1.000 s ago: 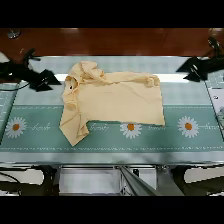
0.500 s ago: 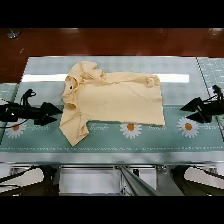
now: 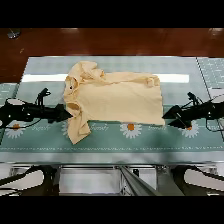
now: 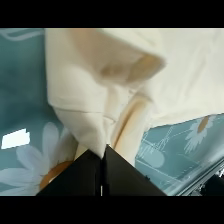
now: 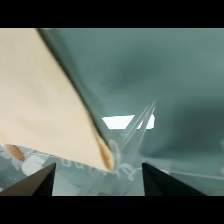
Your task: Fold the shirts.
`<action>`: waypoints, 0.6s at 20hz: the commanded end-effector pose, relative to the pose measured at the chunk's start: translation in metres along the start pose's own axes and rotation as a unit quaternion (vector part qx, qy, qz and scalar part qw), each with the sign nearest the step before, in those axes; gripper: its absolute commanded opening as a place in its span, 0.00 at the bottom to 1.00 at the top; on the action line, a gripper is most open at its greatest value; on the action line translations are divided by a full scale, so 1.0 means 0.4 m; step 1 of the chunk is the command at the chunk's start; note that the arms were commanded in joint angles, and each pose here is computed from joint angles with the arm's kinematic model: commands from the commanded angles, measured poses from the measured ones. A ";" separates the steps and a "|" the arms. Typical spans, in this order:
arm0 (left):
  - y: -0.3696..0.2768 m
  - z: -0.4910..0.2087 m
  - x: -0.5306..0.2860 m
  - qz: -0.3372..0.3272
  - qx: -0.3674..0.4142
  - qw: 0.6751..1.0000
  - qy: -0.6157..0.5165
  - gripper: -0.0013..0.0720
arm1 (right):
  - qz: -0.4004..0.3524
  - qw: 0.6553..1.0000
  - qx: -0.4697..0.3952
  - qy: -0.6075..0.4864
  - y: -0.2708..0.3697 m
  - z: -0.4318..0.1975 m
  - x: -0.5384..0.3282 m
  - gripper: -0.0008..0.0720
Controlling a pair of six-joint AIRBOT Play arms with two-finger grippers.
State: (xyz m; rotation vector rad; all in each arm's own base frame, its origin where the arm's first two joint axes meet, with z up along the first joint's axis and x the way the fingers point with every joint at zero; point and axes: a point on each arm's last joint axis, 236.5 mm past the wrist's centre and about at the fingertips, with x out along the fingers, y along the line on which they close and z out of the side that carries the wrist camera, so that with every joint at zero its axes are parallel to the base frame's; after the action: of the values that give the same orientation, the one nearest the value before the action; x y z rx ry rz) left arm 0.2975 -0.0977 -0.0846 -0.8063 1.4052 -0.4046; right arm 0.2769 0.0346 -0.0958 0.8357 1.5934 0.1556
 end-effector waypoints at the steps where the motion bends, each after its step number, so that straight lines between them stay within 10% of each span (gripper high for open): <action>1: -0.050 0.025 -0.009 -0.023 0.011 1.000 -0.009 0.05 | 0.030 0.999 -0.018 -0.015 0.106 0.036 0.065 0.86; 3: -0.093 0.059 -0.022 -0.050 0.012 0.998 -0.031 0.05 | 0.037 0.999 -0.025 -0.016 0.158 0.055 0.091 0.78; 5: -0.151 0.099 -0.051 -0.080 0.025 0.995 -0.058 0.05 | 0.036 0.998 -0.054 -0.003 0.202 0.056 0.101 0.06; 12: -0.697 0.262 -0.546 -0.185 0.254 0.902 -0.297 0.05 | 0.089 0.913 -0.314 -0.247 0.708 0.152 -0.483 0.03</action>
State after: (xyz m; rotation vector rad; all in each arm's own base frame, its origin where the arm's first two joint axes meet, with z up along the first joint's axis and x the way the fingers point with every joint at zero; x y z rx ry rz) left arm 0.4103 -0.1093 0.1208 -0.7864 0.8520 -0.6254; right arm 0.4188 0.1061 0.0614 0.6095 1.2042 0.4579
